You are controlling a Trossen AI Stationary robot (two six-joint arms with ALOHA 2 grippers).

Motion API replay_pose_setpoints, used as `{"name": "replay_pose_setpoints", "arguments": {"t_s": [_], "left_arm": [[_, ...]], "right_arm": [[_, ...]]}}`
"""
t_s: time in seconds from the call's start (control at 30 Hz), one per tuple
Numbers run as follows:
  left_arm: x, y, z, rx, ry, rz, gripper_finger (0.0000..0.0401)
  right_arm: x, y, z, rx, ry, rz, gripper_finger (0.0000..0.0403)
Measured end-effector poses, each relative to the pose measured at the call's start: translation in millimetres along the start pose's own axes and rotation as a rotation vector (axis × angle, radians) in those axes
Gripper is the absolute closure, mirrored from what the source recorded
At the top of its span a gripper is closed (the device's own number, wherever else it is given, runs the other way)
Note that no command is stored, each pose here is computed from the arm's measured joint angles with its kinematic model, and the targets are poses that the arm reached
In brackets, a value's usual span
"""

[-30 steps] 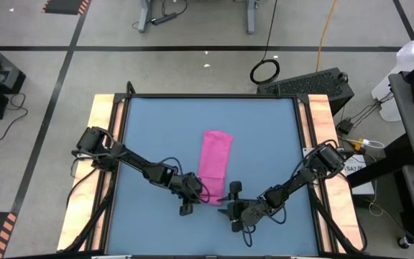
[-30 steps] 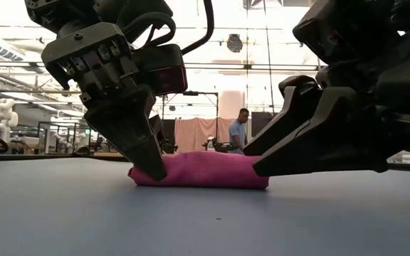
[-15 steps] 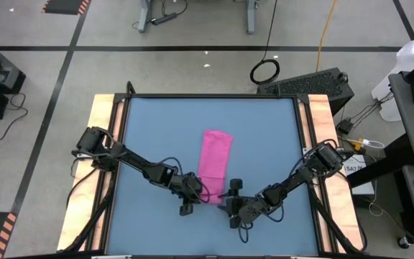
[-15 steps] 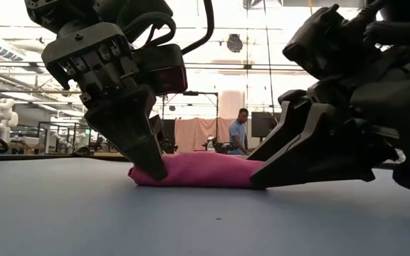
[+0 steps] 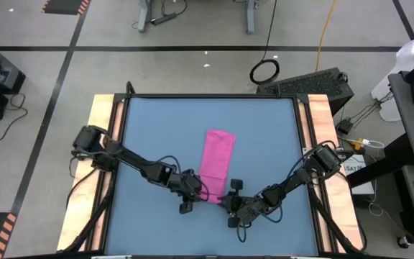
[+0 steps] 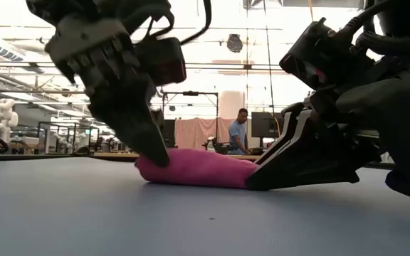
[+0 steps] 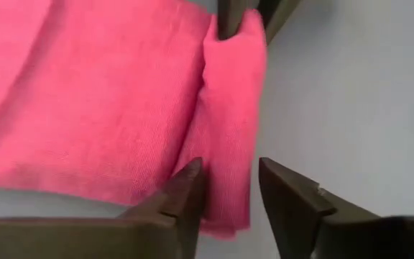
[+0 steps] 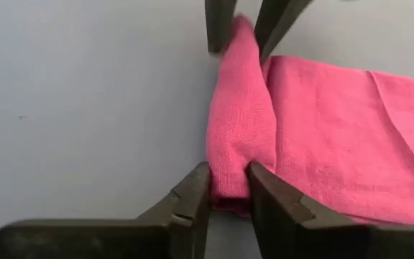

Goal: Roll towel into tight, uniform cylinder
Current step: Roll the pink towel

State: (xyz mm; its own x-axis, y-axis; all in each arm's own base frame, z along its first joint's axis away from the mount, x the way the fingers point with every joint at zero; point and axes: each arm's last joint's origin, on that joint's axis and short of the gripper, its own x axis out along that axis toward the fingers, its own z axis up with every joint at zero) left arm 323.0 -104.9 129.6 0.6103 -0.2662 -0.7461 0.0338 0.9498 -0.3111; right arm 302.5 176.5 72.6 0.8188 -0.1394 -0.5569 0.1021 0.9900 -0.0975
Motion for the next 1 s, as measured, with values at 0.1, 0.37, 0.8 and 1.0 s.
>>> {"name": "replay_pose_setpoints", "arguments": {"t_s": [0.1,0.37,0.8,1.0], "left_arm": [[-13,-5,4,0.019,-0.011,0.002,0.0241],[-27,-47,-5,0.359,-0.152,0.202,0.0230],[5,-67,-41,0.640,-0.149,0.457,0.0230],[7,-61,-35,0.640,-0.155,0.473,0.0230]], "right_arm": [[1,0,-2,0.019,0.006,-0.003,0.0334],[2,-2,-3,0.088,0.014,-0.001,0.0344],[2,-2,-3,0.135,0.020,0.007,0.0344],[3,-2,-3,0.139,0.019,0.008,0.0344]]}}
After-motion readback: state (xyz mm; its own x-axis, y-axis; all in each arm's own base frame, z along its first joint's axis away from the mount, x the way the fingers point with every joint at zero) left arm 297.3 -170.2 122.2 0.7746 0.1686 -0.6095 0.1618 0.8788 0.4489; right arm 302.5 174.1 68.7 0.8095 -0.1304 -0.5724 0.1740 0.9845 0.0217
